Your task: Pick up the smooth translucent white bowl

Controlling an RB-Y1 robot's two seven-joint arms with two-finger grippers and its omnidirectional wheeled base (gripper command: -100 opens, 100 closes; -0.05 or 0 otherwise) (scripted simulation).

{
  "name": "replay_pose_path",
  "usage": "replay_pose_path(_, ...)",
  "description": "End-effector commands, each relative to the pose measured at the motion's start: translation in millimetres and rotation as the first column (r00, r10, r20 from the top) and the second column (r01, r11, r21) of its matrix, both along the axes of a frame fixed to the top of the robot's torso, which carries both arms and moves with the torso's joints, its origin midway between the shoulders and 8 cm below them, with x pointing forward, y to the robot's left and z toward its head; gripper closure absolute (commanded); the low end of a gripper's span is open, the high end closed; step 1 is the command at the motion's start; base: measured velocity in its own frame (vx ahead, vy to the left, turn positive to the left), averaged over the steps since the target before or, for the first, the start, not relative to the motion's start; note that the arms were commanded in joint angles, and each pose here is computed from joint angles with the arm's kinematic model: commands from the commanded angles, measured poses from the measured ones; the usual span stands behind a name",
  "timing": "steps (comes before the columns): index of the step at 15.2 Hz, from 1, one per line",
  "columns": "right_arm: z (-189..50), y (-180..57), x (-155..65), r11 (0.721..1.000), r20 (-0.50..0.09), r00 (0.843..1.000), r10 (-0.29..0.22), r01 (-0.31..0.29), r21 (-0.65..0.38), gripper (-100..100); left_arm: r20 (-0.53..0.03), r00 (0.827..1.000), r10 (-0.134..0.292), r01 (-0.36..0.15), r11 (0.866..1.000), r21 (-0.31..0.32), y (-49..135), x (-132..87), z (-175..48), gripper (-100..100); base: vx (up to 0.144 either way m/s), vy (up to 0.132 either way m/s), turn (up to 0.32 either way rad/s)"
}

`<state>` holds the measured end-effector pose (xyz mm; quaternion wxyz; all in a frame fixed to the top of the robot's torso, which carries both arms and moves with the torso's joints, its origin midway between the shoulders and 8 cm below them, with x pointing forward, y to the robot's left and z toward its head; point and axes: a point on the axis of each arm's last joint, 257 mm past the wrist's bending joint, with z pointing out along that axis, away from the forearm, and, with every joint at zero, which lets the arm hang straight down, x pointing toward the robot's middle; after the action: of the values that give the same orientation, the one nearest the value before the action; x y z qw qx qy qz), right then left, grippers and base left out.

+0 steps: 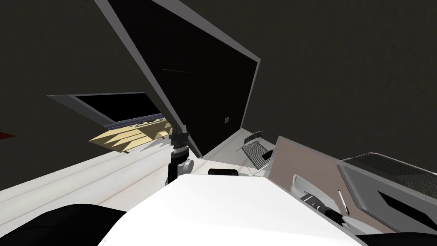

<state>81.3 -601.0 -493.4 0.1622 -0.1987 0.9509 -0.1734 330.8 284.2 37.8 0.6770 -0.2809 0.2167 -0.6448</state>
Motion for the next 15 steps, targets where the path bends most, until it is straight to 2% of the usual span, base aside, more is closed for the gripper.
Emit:
replay_pose_path(1, -10, 5, -3, 1.0, 0.0, 1.0, -0.012, 0.012, 0.002, -100, 0.0, 1.0, 0.0, 0.0, 1.0, 0.0, 0.0, 0, 0, 0, -0.01, -0.07, 0.097)
replay_pose_path(4, -21, 12, -4, 1.0, 0.001, 1.0, -0.025, 0.025, 0.007, -100, 0.0, 1.0, 0.0, 0.0, 1.0, 0.0, 0.0, 0, 0, 0, -0.022, -0.083, 0.078)
replay_pose_path(5, -17, 9, -3, 1.0, 0.001, 1.0, -0.02, 0.02, 0.005, -100, 0.0, 1.0, 0.0, 0.0, 1.0, 0.0, 0.0, 0, 0, 0, -0.015, -0.045, 0.03)
replay_pose_path(6, -18, 10, -3, 1.0, 0.001, 1.0, -0.02, 0.02, 0.005, 100, 0.0, 1.0, 0.0, 0.0, 1.0, 0.0, 0.0, 0, 0, 0, -0.005, -0.018, 0.004)
replay_pose_path(10, -18, 9, -4, 1.0, -0.001, 1.0, -0.02, 0.02, 0.005, 100, 0.0, 1.0, 0.0, 0.0, 1.0, 0.0, 0.0, 0, 0, 0, -0.001, -0.002, 0.0)
replay_pose_path(11, -7, 4, -2, 1.0, 0.0, 1.0, -0.008, 0.008, 0.001, 100, 0.0, 1.0, 0.0, 0.0, 1.0, 0.0, 0.0, 0, 0, 0, 0.008, 0.037, -0.092)
replay_pose_path(14, 3, -2, 0, 1.0, -0.001, 1.0, 0.006, -0.006, -0.002, 100, 0.0, 1.0, 0.0, 0.0, 1.0, 0.0, 0.0, 0, 0, 0, 0.015, 0.089, -0.122)
replay_pose_path(15, -1, 0, -1, 1.0, -0.001, 1.0, 0.0, 0.0, -0.002, 100, 0.0, 1.0, 0.0, 0.0, 1.0, 0.0, 0.0, 0, 0, 0, 0.006, 0.055, -0.039)
